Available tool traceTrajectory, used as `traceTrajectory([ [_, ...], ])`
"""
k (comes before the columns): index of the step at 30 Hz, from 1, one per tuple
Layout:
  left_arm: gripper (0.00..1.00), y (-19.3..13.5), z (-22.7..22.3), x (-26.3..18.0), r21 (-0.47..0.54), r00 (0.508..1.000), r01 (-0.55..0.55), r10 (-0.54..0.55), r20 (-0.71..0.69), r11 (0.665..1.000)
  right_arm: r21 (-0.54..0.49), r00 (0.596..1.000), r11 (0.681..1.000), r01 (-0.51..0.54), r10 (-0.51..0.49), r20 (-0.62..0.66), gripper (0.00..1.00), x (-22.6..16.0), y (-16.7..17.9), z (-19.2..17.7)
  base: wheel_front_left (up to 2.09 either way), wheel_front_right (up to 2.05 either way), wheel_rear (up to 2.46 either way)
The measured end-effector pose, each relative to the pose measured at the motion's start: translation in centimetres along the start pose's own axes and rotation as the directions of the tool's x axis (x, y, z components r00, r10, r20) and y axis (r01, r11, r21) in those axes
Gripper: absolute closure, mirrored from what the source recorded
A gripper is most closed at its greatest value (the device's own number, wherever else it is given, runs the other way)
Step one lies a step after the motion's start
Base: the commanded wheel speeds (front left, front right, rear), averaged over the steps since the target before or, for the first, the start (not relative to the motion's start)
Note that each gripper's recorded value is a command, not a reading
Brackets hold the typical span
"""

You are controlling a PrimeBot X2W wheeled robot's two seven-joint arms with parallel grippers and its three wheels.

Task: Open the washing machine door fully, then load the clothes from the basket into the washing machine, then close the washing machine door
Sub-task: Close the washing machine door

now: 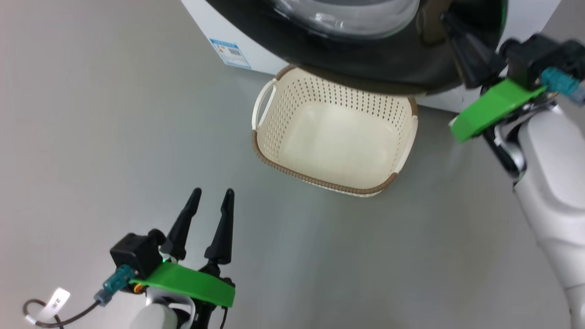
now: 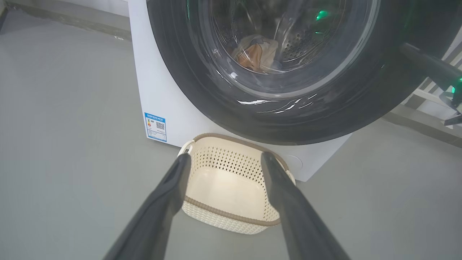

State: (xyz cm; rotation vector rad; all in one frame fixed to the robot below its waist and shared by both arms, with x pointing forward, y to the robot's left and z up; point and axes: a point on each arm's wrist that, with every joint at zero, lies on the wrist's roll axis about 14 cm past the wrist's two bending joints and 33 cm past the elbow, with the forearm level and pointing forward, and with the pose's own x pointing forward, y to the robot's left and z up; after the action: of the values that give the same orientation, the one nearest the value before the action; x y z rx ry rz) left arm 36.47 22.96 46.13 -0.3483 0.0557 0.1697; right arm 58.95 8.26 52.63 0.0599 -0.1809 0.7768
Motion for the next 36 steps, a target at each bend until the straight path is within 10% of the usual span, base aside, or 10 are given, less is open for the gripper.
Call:
traceTrajectory([
  [12,0.00,0.0,-1.7,2.8,-0.028,0.999,-0.006,0.005,-0.042,1.000,-0.094,0.999,0.995,0.046,-0.045,0.013,1.00,4.1,-5.9,-1.5,0.00,0.00,0.00],
  [36,0.00,-0.1,-1.2,2.7,-0.045,1.000,-0.004,0.003,-0.027,0.999,-0.101,0.998,0.992,0.069,-0.068,0.019,1.00,4.6,-6.2,-0.4,0.00,0.00,0.00],
])
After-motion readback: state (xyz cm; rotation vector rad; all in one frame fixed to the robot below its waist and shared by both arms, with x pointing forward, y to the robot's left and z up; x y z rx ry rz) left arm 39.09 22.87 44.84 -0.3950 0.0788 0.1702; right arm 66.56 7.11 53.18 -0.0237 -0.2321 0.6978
